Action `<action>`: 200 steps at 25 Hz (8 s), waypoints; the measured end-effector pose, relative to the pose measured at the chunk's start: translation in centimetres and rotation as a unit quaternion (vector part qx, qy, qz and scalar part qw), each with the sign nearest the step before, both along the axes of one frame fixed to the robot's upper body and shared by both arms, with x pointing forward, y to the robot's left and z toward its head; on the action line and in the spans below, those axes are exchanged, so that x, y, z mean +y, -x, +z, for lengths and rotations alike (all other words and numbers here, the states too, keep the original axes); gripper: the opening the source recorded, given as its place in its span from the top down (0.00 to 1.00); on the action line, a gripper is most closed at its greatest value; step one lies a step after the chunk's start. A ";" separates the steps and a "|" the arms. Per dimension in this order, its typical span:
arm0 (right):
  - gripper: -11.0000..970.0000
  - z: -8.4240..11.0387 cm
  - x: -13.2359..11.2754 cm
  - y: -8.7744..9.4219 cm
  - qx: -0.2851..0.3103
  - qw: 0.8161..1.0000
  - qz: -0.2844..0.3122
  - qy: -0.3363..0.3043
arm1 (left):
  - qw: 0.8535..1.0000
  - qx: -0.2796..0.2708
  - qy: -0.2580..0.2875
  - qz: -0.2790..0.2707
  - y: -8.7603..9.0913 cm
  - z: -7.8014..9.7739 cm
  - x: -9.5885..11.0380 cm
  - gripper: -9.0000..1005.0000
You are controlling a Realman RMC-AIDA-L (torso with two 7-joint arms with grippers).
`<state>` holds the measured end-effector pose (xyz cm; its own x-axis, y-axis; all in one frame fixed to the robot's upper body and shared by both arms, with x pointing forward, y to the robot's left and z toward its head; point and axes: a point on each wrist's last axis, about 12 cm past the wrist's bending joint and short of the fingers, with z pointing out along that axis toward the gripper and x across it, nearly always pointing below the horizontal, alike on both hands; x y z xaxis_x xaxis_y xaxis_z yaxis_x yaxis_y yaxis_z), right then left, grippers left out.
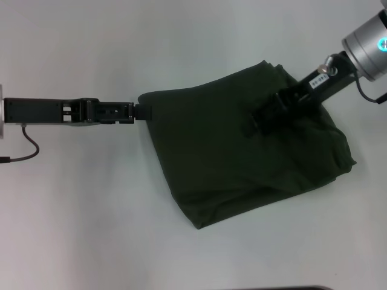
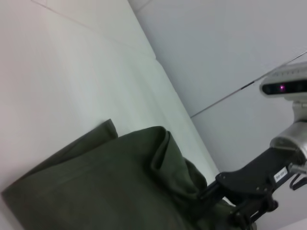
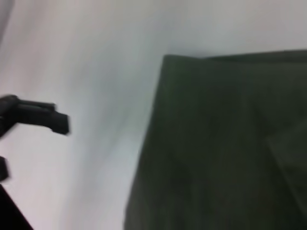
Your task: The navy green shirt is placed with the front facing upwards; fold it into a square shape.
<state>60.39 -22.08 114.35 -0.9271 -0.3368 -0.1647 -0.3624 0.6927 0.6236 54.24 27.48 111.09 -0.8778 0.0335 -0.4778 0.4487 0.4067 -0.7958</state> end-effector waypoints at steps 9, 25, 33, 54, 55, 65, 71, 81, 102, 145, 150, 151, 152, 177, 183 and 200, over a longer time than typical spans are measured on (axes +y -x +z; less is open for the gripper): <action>0.37 -0.8 -1.7 -0.7 -0.032 0.994 -0.018 0.100 | 1.000 -0.005 0.013 0.012 -0.2 0.2 -0.1 0.12; 0.37 2.8 -3.5 -3.2 -0.136 0.982 -0.127 -0.028 | 1.000 -0.001 0.020 0.014 -0.3 -0.1 -0.6 0.12; 0.38 3.1 -6.7 -1.8 -0.082 0.989 -0.121 -0.008 | 1.000 0.005 0.028 -0.005 0.1 0.0 -1.0 0.12; 0.37 0.4 -7.1 3.1 0.062 0.997 -0.044 -0.018 | 0.997 0.068 -0.002 -0.038 0.7 -0.7 -1.6 0.12; 0.37 -0.1 -7.2 3.3 0.068 0.997 -0.042 -0.003 | 0.997 0.068 -0.002 -0.038 0.7 -0.7 -1.6 0.12; 0.37 0.1 -11.0 3.1 0.052 0.992 -0.101 0.061 | 0.997 0.064 0.000 -0.032 0.5 -0.6 -1.6 0.12; 0.37 2.9 -11.7 2.3 -0.001 0.992 -0.123 0.020 | 0.997 0.072 0.004 -0.039 0.4 -0.4 -2.1 0.12; 0.38 3.7 -10.7 2.2 -0.018 0.993 -0.108 -0.048 | 0.990 0.120 -0.032 -0.071 1.1 -1.4 -3.4 0.12; 0.38 2.9 -10.3 2.3 -0.008 0.992 -0.109 -0.061 | 0.991 0.128 0.007 0.039 -0.8 -1.0 -2.7 0.12; 0.38 1.8 -13.2 3.5 0.007 0.990 -0.140 -0.017 | 0.982 0.183 -0.043 -0.008 0.1 -1.0 -2.1 0.12; 0.38 1.0 -12.0 3.7 0.011 0.991 -0.127 -0.035 | 0.982 0.183 -0.050 -0.019 0.2 -1.3 -2.9 0.12; 0.38 1.0 -12.0 3.6 0.010 0.991 -0.127 -0.034 | 0.981 0.185 -0.054 -0.026 0.3 -1.3 -2.9 0.12; 0.38 1.1 -12.0 3.5 0.007 0.991 -0.128 -0.033 | 0.981 0.185 -0.056 -0.029 0.3 -1.3 -3.0 0.12; 0.38 4.0 -14.9 0.5 -0.114 0.952 -0.260 -0.112 | 0.986 0.157 -0.002 0.060 -1.2 -0.3 -0.9 0.12; 0.38 3.0 -13.9 -0.5 -0.121 0.956 -0.256 -0.081 | 0.984 0.163 0.001 0.066 -1.5 -0.1 -1.0 0.12; 0.38 -1.4 -11.4 -0.7 -0.110 0.963 -0.246 -0.032 | 0.985 0.157 -0.001 0.065 -2.4 0.6 -1.5 0.12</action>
